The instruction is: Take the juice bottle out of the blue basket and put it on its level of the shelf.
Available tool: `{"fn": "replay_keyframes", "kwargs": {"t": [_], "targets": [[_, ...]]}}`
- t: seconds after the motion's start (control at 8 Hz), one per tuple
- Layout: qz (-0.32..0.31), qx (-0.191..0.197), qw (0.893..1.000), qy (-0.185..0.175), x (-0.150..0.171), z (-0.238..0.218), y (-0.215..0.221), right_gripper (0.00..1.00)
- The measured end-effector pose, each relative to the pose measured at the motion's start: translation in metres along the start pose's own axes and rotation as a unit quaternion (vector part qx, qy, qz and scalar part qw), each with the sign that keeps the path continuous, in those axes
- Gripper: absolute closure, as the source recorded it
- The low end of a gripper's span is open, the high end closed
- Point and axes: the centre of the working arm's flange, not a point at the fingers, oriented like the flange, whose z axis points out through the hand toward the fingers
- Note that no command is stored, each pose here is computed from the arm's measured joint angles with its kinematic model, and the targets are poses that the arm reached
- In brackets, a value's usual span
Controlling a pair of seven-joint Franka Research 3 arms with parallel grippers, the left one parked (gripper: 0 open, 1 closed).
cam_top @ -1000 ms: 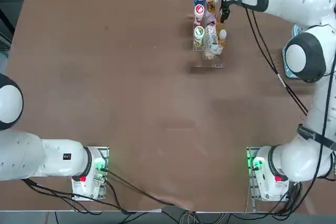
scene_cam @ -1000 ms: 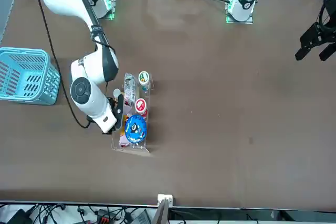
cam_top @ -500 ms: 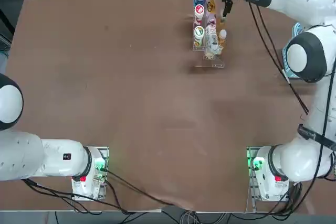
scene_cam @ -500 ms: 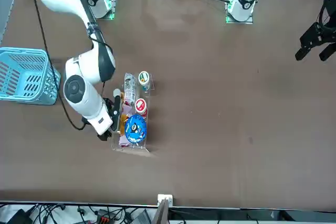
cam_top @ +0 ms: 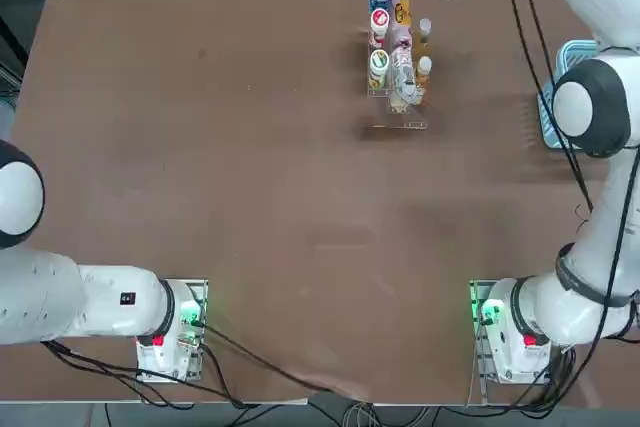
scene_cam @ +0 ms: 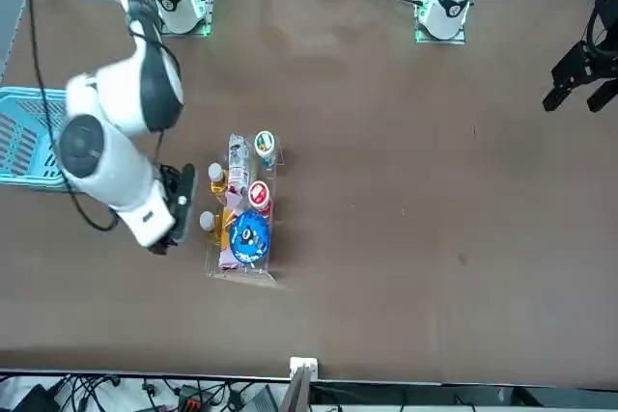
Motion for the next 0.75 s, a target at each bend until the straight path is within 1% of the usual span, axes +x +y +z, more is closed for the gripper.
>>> {"fn": "replay_keyframes", "kwargs": {"t": [0.12,0.25,0.38,0.5,0.62,0.75], "targets": [[0.049,-0.005,0.999,0.015,-0.015,-0.023,0.003,0.00],[0.102,-0.009,0.994,0.026,-0.031,-0.045,0.004,0.00],[0.167,-0.001,0.986,0.030,-0.047,-0.061,0.002,0.00],[0.229,0.011,0.973,0.031,-0.060,-0.073,-0.001,0.00],[0.285,0.018,0.958,0.029,-0.070,-0.083,-0.005,0.00],[0.338,0.021,0.941,0.026,-0.076,-0.092,-0.010,0.00]]}}
